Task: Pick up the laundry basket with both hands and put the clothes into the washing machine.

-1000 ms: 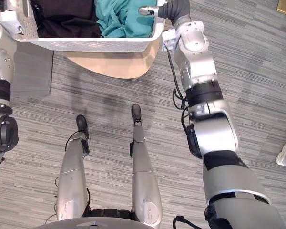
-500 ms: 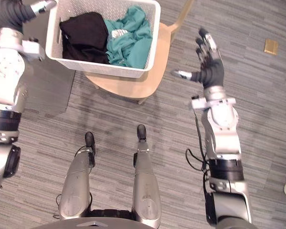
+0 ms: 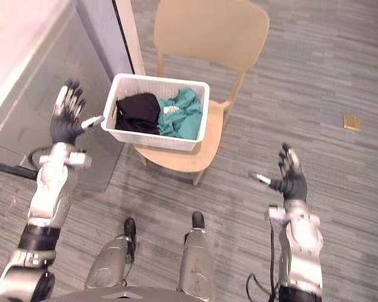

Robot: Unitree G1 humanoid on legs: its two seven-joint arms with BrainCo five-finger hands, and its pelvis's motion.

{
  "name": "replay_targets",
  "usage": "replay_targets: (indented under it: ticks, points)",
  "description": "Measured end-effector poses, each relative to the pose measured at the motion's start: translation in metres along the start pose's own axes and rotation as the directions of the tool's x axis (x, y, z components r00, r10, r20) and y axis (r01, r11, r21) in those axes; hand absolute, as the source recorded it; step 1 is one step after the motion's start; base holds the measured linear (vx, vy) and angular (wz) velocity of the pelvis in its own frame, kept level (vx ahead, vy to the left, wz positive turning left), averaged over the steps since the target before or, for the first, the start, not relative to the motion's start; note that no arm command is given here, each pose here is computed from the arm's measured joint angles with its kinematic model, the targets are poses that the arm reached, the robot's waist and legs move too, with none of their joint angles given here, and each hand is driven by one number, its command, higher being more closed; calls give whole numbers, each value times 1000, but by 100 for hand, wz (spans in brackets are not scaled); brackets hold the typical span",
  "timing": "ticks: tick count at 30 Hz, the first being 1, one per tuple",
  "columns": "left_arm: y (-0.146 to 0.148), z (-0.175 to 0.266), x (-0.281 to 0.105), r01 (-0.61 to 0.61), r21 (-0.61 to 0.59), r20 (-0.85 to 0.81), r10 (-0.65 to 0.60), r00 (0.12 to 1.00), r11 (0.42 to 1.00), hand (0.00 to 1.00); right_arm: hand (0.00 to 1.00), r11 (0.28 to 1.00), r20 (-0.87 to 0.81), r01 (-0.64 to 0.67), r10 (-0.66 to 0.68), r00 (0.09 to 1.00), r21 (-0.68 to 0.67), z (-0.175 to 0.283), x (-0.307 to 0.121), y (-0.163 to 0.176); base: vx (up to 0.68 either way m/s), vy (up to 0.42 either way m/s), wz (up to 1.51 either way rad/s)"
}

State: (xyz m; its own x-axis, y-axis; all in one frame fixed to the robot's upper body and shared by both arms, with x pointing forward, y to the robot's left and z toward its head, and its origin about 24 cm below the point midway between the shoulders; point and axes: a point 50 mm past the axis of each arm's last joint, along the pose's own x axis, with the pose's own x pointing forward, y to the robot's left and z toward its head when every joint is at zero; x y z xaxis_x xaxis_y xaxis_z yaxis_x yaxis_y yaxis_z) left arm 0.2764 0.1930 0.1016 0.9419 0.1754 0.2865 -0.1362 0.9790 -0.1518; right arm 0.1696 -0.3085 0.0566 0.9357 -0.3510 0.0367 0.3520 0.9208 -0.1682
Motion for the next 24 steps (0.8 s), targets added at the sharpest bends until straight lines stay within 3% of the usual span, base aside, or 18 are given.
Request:
replay_targets:
  ticks: [3, 7, 9, 13, 14, 16, 18, 24]
  points:
    - [29, -35, -47, -169, -14, -166, 165, 972, 985, 0, 0, 998, -198, 61, -56, 979, 20, -41, -43, -7, 76, -9, -6]
    - [42, -90, -99, -274, 11, -431, 252, 867, 962, 0, 0, 997, -458, 35, 1, 889, 71, -93, -84, 7, 64, 4, -10]
    - [39, -124, -133, -302, 29, -597, 259, 759, 953, 0, 0, 992, -584, 15, 61, 809, 125, -122, -105, 21, 3, 17, -9]
    - [53, -173, -210, -397, 124, -842, 308, 443, 909, 0, 0, 975, -781, 48, 145, 608, 219, -172, -138, 48, -5, 28, -25]
    - [55, -177, -223, -425, 144, -864, 323, 387, 894, 0, 0, 970, -802, 69, 150, 579, 231, -178, -144, 50, 6, 34, -11]
    - [61, -187, -269, -508, 216, -921, 347, 179, 834, 0, 0, 956, -860, 158, 139, 492, 245, -192, -161, 55, 11, 14, 2]
    - [64, -188, -287, -564, 246, -932, 352, 86, 788, 0, 0, 949, -893, 215, 119, 433, 231, -200, -171, 53, 42, 32, 17]
    - [71, -187, -301, -553, 262, -942, 333, 30, 791, 0, 0, 948, -930, 243, 111, 351, 205, -208, -180, 51, 49, 21, 27]
